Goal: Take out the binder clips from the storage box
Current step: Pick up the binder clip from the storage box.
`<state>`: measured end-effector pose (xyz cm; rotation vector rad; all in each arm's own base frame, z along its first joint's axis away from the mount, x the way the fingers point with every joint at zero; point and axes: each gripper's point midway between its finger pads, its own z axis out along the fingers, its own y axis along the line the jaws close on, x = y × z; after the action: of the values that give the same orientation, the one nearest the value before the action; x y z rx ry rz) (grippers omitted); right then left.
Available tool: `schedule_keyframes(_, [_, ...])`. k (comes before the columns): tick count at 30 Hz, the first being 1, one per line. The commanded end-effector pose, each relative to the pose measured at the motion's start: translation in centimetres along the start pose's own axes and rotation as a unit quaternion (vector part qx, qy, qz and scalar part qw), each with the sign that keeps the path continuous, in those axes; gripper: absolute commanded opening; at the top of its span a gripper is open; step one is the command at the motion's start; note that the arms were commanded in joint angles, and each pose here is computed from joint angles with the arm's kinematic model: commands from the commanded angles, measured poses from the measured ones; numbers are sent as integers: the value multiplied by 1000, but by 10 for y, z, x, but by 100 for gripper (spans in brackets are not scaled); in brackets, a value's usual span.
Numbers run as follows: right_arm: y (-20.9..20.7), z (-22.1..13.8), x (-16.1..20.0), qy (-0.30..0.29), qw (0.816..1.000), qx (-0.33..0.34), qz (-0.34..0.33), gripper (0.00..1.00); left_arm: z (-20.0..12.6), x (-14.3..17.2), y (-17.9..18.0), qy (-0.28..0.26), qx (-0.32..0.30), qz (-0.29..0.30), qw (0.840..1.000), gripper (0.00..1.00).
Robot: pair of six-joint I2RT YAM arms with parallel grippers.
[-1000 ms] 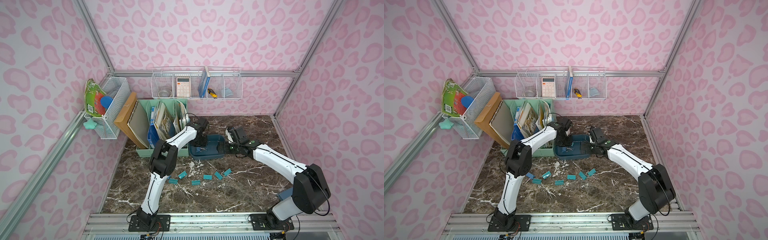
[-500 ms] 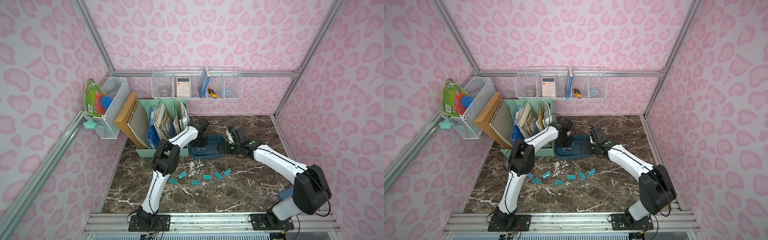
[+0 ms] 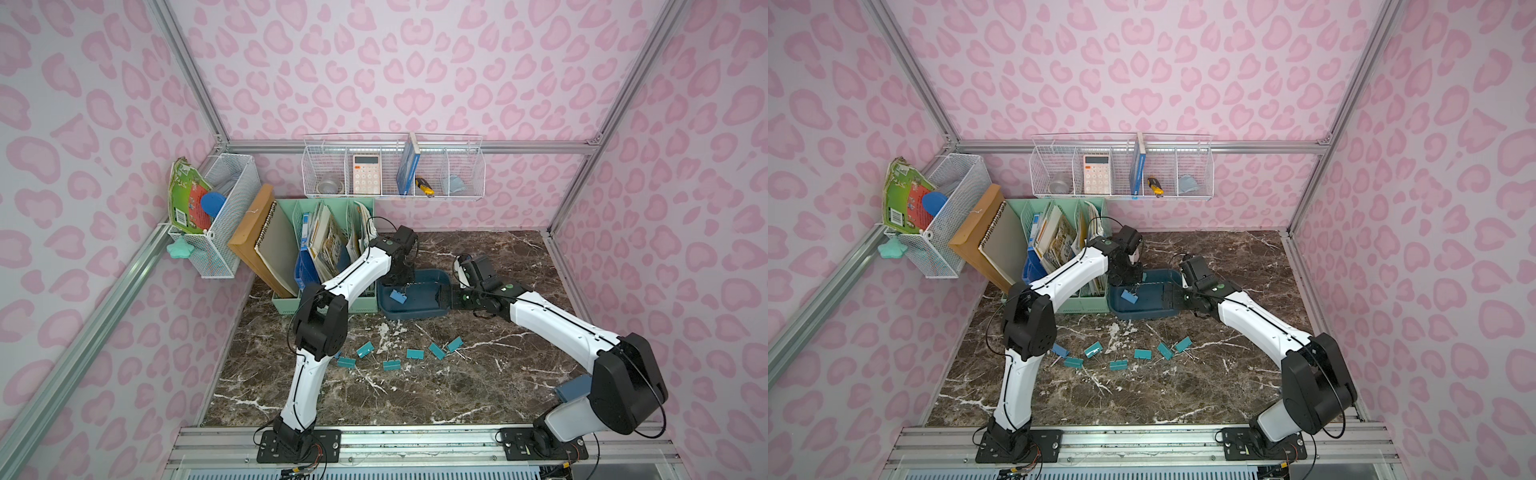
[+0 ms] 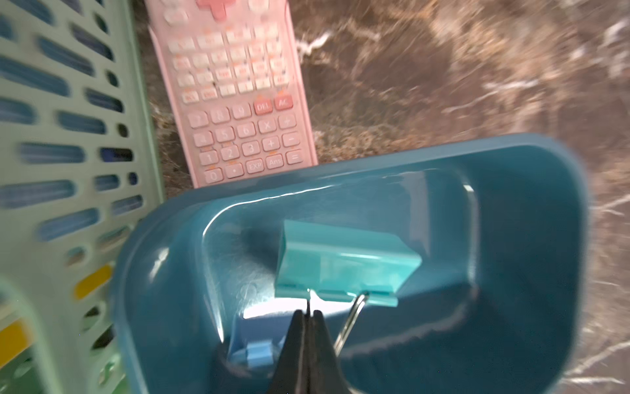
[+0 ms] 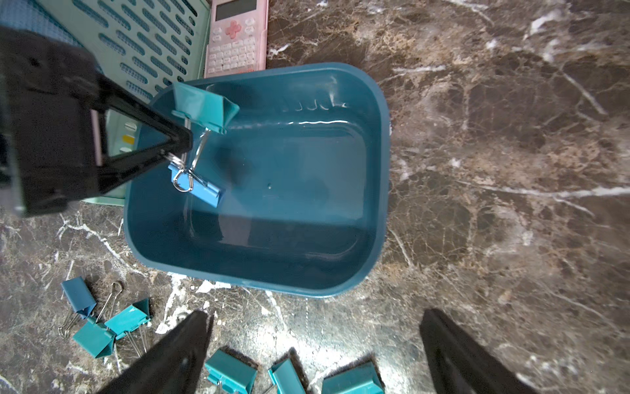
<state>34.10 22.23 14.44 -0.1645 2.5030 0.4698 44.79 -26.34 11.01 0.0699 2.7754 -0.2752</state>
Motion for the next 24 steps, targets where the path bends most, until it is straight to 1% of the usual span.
schedule_keyframes(1, [-2,-5,-1,-11,1000,3,6,100,-13,1,-7,-8,10,-11,1000,0])
schedule_keyframes(5, [-5,-12,4,-16,1000,1,11,100,-21,9,-6,-8,6,-20,1000,0])
schedule_keyframes(9, [-5,-19,12,-20,1000,-5,14,100,-32,14,-12,-27,22,-26,999,0])
schedule_keyframes(11, [-5,-21,14,-21,1000,-7,16,100,-30,17,-13,-32,22,-23,999,0])
schedule_keyframes(14, [-3,-23,19,-20,1000,-9,17,100,-10,22,-7,-21,3,-17,1000,0])
schedule_keyframes(19, [-1,-26,22,-17,1000,-4,15,100,34,21,15,-22,-63,9,998,0])
schedule_keyframes(21, [-3,-28,21,-18,1000,3,15,100,43,15,20,-34,-79,18,996,0])
schedule_keyframes(24, [-4,-30,19,-21,1000,9,16,100,54,9,25,-56,-85,29,994,0])
